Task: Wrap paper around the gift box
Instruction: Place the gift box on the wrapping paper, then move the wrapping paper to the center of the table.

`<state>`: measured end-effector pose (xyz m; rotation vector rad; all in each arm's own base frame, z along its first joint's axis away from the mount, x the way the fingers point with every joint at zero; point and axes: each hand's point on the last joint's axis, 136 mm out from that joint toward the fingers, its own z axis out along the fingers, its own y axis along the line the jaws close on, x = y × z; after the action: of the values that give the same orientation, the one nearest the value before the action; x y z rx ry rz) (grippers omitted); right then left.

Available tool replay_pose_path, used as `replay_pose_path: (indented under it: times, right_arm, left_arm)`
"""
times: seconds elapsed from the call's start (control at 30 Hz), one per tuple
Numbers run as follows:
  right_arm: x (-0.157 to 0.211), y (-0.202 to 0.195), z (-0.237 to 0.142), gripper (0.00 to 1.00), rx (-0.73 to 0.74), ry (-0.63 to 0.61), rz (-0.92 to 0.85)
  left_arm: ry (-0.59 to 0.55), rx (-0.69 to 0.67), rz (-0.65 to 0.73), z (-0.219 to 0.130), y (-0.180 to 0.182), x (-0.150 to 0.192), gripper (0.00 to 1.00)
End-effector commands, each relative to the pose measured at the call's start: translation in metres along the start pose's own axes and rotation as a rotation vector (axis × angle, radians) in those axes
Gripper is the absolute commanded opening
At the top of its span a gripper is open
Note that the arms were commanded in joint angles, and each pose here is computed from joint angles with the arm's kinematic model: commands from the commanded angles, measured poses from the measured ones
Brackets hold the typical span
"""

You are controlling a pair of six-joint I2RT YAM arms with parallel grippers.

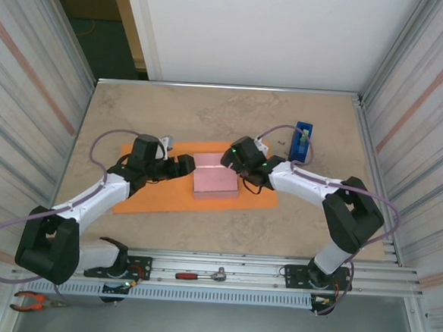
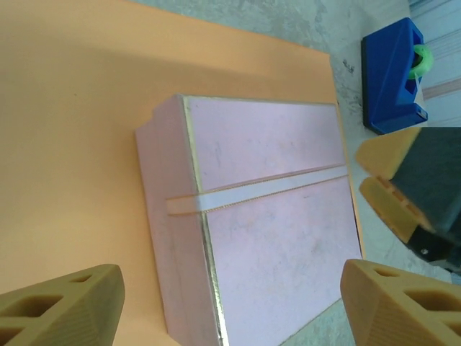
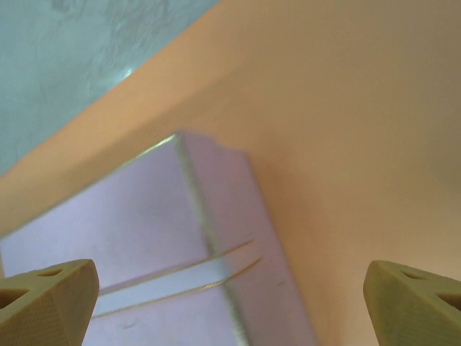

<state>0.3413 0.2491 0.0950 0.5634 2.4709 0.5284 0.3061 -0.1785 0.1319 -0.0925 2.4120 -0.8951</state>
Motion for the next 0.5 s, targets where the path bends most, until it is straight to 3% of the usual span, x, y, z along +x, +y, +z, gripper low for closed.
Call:
replay_pose_path:
  times: [0.0,0.23,0.47]
  right_arm:
    - [-0.005,-0.015,-0.001,0.93,-0.034,0.052,0.035]
    - [0.004,-0.051,0.017,0.87,-0.01,0.131,0.055]
    - [0.022,-0.096,0.026,0.69,0.05,0.181,0.106]
  left_arm:
    - [-0.025,-0.033,0.026,-0.003,0.002,-0.017,0.81]
    - [-0.001,-0.082,0.03,0.015,0.014,-0.027,0.82]
    - [0.014,-0.091,0.026,0.022,0.015,-0.03,0.83]
